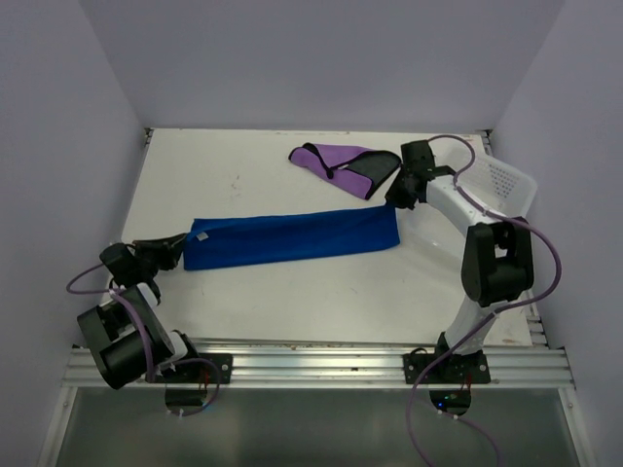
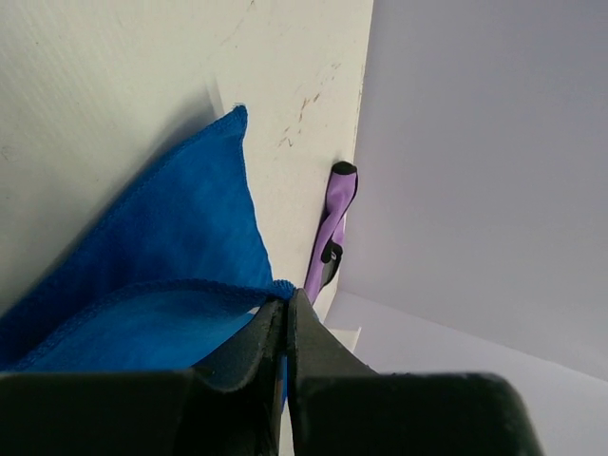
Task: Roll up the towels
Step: Fold the towel
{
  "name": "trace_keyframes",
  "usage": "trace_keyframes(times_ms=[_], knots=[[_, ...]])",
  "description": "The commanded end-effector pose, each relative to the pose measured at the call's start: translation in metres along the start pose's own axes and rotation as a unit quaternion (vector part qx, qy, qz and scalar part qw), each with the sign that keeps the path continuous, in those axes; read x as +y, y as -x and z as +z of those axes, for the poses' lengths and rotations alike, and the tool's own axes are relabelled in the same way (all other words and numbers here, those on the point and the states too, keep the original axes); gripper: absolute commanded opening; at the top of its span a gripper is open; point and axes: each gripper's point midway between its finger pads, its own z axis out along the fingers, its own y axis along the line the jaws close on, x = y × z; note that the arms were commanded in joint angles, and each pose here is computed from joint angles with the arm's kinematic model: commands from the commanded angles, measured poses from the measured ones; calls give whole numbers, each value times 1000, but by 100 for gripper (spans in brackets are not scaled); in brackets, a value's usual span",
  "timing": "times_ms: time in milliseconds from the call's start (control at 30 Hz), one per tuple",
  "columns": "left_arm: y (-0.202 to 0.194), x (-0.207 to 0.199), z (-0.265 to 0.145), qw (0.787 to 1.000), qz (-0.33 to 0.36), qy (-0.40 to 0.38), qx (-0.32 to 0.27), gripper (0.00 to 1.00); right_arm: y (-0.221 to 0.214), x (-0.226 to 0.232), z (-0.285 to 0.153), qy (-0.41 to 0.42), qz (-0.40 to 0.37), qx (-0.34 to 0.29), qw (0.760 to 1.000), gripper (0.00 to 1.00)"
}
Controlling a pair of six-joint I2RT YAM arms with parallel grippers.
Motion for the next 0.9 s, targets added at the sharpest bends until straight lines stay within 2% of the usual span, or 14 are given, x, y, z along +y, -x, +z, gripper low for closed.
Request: trace_keyframes(times_ms=[0,100,233,333,667,700,800,867], knots=[[12,-30,4,996,66,-48,-22,6,15,7,1,2,2,-20,1000,0],[14,-37,5,995,79,-54,-23,7,17,10,3,4,3,-20,1000,0],[15,-43,7,994,94,-60,-24,31,19,15,8,11,7,-18,1000,0],[16,-45,7,993,100,-61,-28,43,17,19,15,14,9,-10,1000,0],[19,-50,9,991,119,-61,-31,49,24,26,27,11,9,-6,1000,0],[21,-52,11,989,133,-61,-30,49,31,30,25,10,8,-9,1000,18],[24,-59,13,986,152,-61,-31,50,36,34,24,11,8,-10,1000,46],[26,-61,13,984,163,-60,-33,50,41,37,21,14,9,-16,1000,50]])
